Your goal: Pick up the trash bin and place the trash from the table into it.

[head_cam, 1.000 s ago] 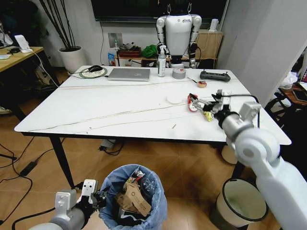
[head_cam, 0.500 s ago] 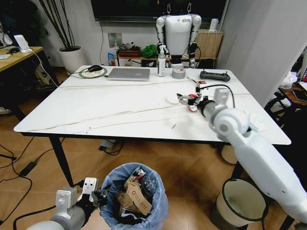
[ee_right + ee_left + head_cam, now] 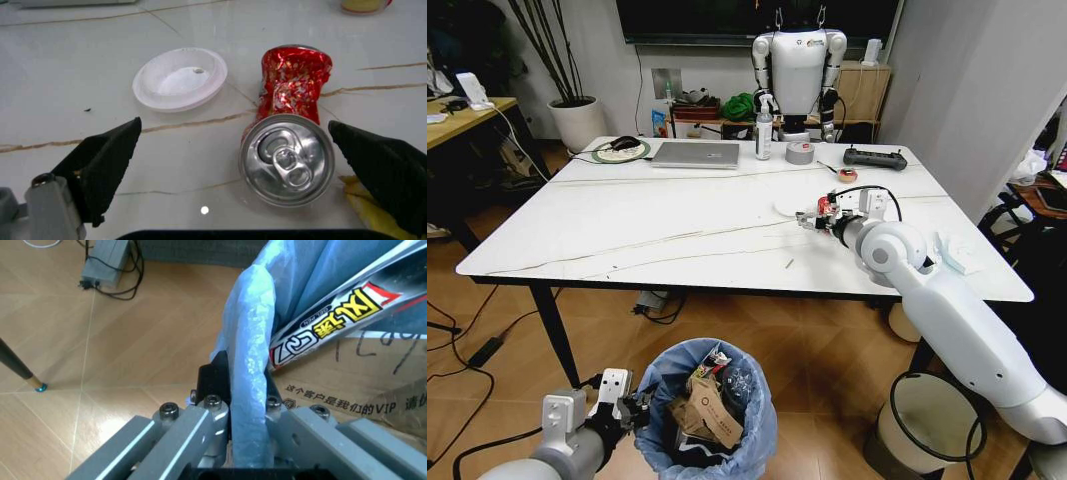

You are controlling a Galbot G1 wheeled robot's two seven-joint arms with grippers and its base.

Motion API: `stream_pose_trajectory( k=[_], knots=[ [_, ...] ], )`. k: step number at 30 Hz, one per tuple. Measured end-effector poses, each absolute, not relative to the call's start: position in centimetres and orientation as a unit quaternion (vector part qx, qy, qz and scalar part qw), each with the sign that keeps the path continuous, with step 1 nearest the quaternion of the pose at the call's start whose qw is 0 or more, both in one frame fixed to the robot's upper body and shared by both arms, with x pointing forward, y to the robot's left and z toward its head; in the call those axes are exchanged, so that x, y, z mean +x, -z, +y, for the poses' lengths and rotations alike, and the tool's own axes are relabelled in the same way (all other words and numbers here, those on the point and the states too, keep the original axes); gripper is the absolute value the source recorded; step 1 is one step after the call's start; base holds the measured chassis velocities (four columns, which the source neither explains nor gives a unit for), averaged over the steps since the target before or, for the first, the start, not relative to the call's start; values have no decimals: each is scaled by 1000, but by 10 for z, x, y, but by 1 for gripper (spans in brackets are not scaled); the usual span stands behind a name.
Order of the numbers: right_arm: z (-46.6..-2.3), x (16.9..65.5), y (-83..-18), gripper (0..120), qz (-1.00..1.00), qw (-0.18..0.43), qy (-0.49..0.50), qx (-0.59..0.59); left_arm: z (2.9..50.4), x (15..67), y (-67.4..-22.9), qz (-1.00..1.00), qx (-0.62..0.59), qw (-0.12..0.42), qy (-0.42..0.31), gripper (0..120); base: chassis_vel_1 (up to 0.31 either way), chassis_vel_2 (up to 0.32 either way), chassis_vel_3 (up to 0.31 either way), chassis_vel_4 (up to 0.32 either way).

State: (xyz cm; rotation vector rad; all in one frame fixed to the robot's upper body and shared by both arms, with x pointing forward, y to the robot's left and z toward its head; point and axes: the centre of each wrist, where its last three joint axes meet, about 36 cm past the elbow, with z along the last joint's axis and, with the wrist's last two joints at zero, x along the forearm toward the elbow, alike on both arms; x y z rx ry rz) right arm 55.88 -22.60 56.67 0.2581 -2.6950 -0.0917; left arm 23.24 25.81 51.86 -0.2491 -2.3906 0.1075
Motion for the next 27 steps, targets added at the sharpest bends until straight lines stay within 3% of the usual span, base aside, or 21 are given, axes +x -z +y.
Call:
stream_pose_trajectory(
  k=[24,27],
  knots=[
    [-236,569,-549,100,-970,232,34,70,259,234,-520,-928,-98,357,-42,0,0,0,0,0],
    [-236,568,-549,95,-970,230,31,69,260,234,-520,-928,-98,357,-42,0,0,0,0,0]
  ],
)
